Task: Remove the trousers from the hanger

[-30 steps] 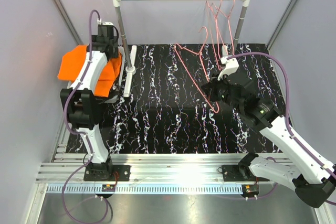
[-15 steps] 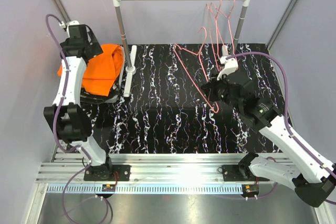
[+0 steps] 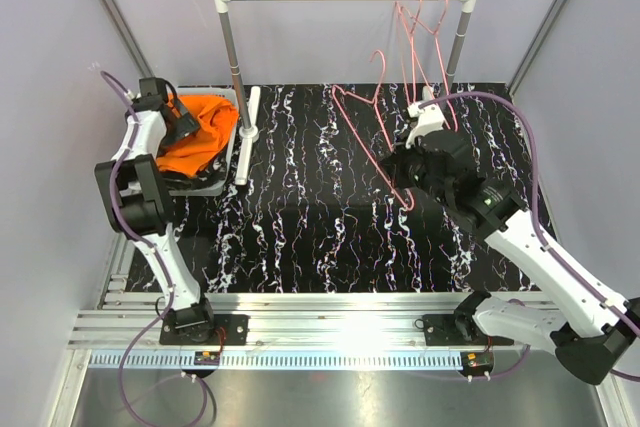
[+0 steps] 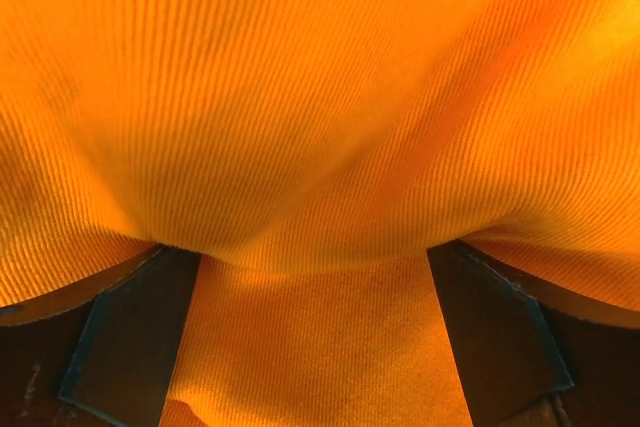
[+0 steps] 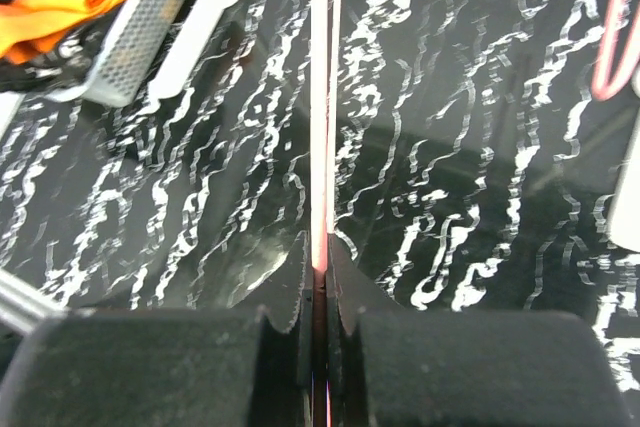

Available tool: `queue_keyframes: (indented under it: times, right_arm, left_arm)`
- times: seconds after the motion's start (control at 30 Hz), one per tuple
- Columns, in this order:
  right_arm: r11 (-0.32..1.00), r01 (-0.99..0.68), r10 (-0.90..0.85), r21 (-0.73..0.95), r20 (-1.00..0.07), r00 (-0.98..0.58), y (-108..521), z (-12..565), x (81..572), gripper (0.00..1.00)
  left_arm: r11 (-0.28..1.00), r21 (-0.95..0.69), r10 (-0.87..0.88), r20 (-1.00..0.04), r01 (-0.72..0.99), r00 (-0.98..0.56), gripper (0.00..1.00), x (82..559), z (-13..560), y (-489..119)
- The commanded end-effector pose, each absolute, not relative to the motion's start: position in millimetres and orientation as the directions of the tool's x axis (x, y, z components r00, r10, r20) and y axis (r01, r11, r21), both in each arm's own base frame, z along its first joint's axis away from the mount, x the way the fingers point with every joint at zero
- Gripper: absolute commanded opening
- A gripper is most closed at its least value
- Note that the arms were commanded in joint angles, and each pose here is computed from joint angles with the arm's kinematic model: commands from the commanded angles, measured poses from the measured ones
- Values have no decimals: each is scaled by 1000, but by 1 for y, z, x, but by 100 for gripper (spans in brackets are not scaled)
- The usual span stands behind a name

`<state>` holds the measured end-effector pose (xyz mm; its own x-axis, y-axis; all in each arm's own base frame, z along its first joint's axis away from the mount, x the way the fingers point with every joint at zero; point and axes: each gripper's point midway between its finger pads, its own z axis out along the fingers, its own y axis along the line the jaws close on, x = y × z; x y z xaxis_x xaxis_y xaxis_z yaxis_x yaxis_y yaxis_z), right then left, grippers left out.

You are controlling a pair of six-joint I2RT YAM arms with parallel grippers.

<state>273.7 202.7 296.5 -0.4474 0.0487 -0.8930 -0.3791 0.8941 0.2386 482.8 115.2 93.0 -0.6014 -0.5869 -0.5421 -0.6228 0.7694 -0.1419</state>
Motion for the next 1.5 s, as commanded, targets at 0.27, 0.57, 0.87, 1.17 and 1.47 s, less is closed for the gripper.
queue_keyframes:
  times: [0.27, 0.57, 0.87, 1.17, 1.47]
  right_arm:
    - [938, -305, 70, 162, -954, -293, 206, 367, 346, 0]
    - [952, -266, 90, 150, -970, -225, 220, 404, 415, 0]
    - [973, -181, 88, 140, -960, -267, 232, 372, 462, 0]
    - [967, -162, 139, 198, -939, -314, 240, 344, 467, 0]
    - [957, -189, 166, 221, -949, -268, 225, 378, 437, 57]
  left_arm:
    - [749, -342, -659, -471, -567, -586, 99, 444, 182, 70]
    - [809, -391, -571, -700, -439, -429, 99, 375, 297, 60]
    - [905, -352, -405, -887, -240, -223, 99, 269, 341, 29]
    - [958, -226, -266, -931, -178, -250, 99, 224, 342, 12]
    - [987, -137, -153, -954, -79, -258, 99, 219, 333, -3]
